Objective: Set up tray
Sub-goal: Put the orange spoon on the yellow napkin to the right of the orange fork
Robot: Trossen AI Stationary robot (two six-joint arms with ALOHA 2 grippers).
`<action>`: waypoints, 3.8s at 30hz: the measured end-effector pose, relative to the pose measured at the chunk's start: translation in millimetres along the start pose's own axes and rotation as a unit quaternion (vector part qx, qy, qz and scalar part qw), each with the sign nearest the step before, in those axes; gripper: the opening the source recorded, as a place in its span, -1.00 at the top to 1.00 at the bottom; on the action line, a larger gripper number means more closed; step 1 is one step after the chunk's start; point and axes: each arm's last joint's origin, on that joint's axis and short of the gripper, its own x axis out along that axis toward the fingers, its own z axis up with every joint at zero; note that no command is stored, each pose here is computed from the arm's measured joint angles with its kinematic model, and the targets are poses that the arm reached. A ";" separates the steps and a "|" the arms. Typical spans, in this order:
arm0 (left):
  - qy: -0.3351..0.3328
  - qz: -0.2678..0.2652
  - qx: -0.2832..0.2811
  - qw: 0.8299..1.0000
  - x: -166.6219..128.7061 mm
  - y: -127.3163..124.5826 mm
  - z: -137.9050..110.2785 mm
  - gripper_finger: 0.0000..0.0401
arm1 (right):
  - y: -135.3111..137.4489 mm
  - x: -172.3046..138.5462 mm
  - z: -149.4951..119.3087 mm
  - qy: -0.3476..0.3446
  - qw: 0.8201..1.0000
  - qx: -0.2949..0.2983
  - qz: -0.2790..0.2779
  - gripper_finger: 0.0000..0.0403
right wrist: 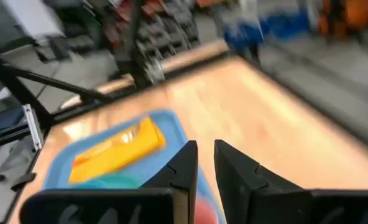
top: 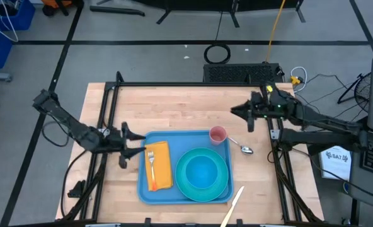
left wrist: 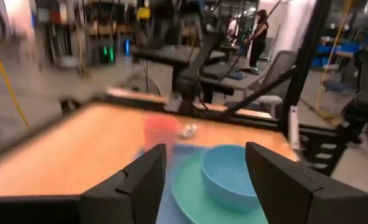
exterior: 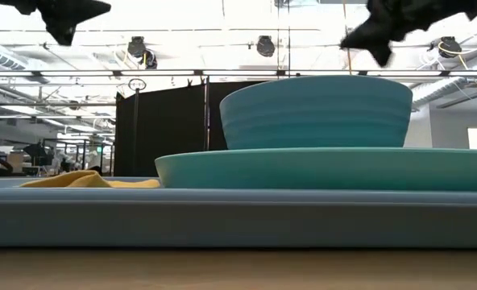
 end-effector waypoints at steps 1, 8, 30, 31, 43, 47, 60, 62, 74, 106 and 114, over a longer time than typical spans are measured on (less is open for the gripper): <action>-0.009 0.001 0.020 1.000 -3.0 3.0 3.6 -0.11 | -0.9 -4.7 -5.6 0.023 0.999 0.025 -0.011 0.79; -0.057 0.000 0.092 0.994 -15.8 21.9 13.0 -0.13 | -8.9 -29.3 -45.8 0.198 0.960 0.157 -0.119 0.79; -0.042 0.010 0.094 0.995 -20.9 55.5 -10.9 -0.14 | -2.1 -18.3 -134.8 0.414 0.829 0.348 -0.145 0.78; -0.042 0.004 0.093 0.995 -21.9 56.2 -10.9 -0.14 | -2.5 -16.9 -142.9 0.425 0.818 0.358 -0.145 0.78; -0.036 0.012 0.093 0.995 -25.1 61.6 -12.0 -0.14 | -4.8 -5.8 -175.7 0.425 0.804 0.398 -0.123 0.78; -0.030 0.014 0.091 0.995 -24.9 62.1 -13.0 -0.14 | -2.4 -5.7 -168.8 0.415 0.811 0.396 -0.113 0.78; -0.022 0.016 0.089 0.996 -24.8 62.4 -14.8 -0.14 | -3.2 -17.7 -147.9 0.407 0.820 0.368 -0.164 0.78; -0.022 0.016 0.087 0.996 -24.8 62.4 -14.8 -0.13 | -3.2 -16.8 -147.1 0.404 0.823 0.366 -0.159 0.77; -0.020 0.016 0.088 0.996 -24.8 62.5 -15.2 -0.14 | -7.1 -9.7 -159.0 0.394 0.828 0.363 -0.164 0.25; -0.017 0.020 0.083 0.996 -24.8 62.8 -15.7 -0.14 | -22.8 14.5 -179.1 0.197 0.927 0.253 -0.194 0.99; -0.017 0.020 0.080 0.996 -24.8 62.8 -15.6 -0.13 | -16.4 22.0 -150.2 0.071 0.965 0.175 -0.181 1.00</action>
